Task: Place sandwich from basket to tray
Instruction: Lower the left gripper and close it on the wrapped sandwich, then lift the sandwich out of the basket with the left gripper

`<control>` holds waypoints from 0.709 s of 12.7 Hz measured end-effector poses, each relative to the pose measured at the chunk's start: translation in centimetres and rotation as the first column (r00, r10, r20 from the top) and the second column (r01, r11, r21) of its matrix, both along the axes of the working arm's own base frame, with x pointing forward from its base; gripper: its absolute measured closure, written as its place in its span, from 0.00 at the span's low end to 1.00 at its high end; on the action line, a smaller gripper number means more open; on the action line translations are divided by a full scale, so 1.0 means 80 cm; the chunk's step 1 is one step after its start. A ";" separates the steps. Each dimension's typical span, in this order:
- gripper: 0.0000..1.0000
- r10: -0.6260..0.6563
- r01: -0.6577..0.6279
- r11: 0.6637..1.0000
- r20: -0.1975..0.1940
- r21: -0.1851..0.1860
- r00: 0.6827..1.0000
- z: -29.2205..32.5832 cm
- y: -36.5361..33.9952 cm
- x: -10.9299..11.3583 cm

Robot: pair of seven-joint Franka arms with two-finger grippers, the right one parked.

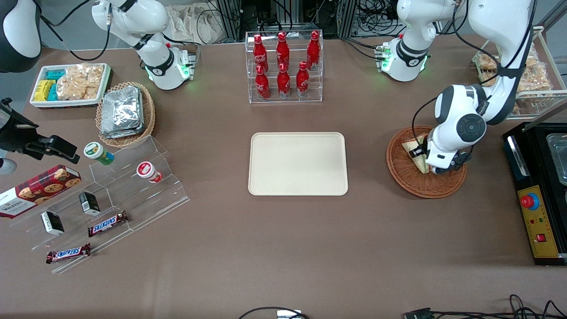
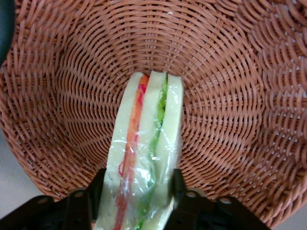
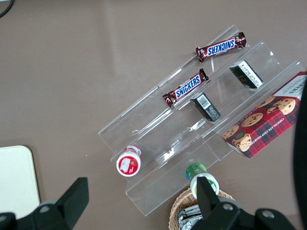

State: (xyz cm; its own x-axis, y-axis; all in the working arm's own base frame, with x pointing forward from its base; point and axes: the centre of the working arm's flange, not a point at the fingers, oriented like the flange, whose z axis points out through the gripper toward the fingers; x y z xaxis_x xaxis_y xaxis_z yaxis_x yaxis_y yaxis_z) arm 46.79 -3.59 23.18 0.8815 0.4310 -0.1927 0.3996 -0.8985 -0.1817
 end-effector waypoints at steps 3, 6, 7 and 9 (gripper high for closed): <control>0.63 -0.001 0.001 1.000 0.002 0.000 1.000 0.000 -0.001 0.001; 0.70 -0.006 0.006 1.000 0.009 0.003 1.000 0.005 -0.001 0.005; 0.74 -0.007 0.007 1.000 0.013 0.006 1.000 0.010 -0.001 0.007; 0.84 -0.007 0.007 1.000 0.016 0.017 1.000 0.034 0.000 0.014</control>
State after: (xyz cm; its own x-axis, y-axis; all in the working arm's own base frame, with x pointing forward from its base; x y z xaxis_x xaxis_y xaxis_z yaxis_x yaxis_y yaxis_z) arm 47.89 -3.55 25.93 0.8876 0.4276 -0.1711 0.3961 -0.8983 -0.1900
